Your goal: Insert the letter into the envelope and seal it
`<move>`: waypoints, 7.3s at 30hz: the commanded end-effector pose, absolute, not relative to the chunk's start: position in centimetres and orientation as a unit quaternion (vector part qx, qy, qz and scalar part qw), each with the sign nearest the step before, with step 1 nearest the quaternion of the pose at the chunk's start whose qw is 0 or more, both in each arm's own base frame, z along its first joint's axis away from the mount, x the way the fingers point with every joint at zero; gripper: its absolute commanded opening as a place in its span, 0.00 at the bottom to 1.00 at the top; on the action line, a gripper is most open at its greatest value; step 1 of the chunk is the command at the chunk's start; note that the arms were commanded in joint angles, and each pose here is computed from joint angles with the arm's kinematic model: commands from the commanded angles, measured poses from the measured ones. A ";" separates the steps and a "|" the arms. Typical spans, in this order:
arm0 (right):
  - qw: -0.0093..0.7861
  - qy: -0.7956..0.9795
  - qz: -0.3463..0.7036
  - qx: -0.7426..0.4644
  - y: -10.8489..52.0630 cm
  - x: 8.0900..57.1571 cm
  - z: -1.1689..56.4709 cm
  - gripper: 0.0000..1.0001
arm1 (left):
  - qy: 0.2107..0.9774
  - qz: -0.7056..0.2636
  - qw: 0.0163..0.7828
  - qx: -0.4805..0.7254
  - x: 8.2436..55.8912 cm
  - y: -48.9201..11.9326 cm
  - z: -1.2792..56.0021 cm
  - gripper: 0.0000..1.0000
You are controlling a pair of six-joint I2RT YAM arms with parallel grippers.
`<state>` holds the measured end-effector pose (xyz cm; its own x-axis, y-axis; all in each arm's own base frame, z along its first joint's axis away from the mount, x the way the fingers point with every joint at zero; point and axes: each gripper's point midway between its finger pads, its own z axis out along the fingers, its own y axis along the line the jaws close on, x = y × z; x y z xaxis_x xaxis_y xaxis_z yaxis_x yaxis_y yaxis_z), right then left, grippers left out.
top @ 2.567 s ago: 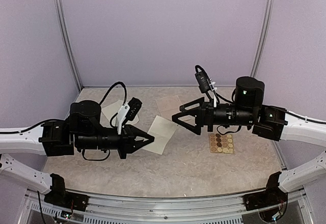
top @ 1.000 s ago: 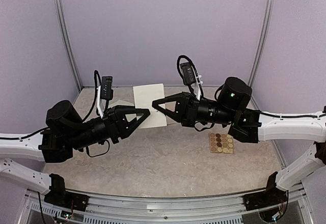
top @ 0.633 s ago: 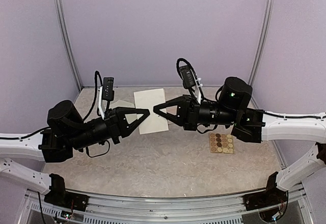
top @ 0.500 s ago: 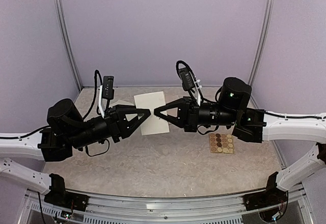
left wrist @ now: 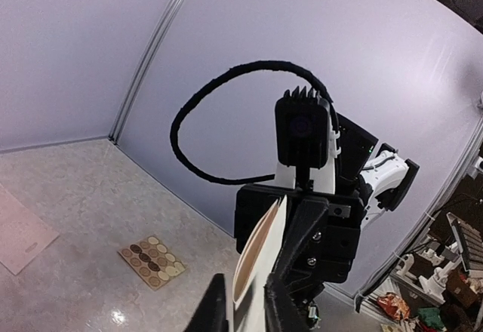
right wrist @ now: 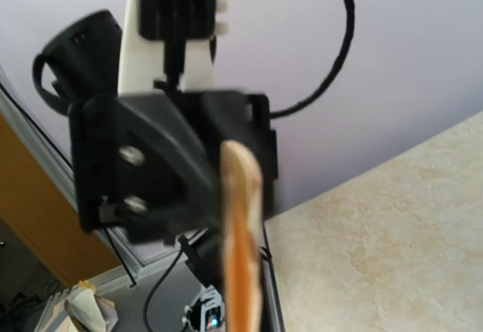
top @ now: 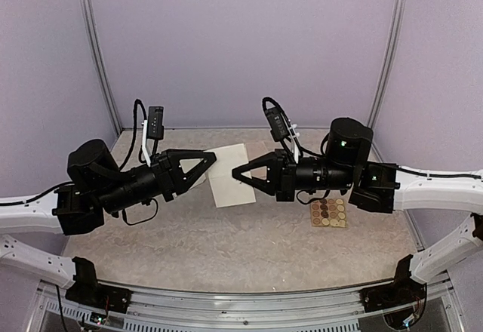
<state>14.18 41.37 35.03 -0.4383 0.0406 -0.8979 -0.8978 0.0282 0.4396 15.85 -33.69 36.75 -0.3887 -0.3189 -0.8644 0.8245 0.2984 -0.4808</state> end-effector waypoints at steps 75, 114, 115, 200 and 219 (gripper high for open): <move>0.443 0.763 0.417 -0.219 33.1 23.7 27.1 0.00 | 0.932 0.052 0.332 -0.138 51.4 -20.3 2.4 0.09; 0.416 0.802 0.402 -0.148 28.9 21.6 24.6 0.00 | 0.906 -0.294 0.301 -0.045 20.0 -42.6 9.2 0.37; 0.415 0.804 0.401 -0.146 28.8 21.5 24.6 0.00 | 0.903 -0.300 0.305 -0.039 19.9 -42.9 9.7 0.46; 0.156 0.945 0.286 -0.015 40.3 26.1 2.4 0.00 | 0.932 -0.289 0.215 0.027 24.8 -28.5 0.7 0.27; 0.161 0.952 0.255 -0.052 41.3 26.6 2.4 0.00 | 0.930 -0.296 0.215 0.040 24.2 -30.1 1.0 0.26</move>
<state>26.72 41.97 2.66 -0.9478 0.0124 -0.3187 -0.1664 0.8334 0.5271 25.41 -30.40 2.31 -0.8836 -0.0763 -0.4619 0.2208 0.8021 -0.5549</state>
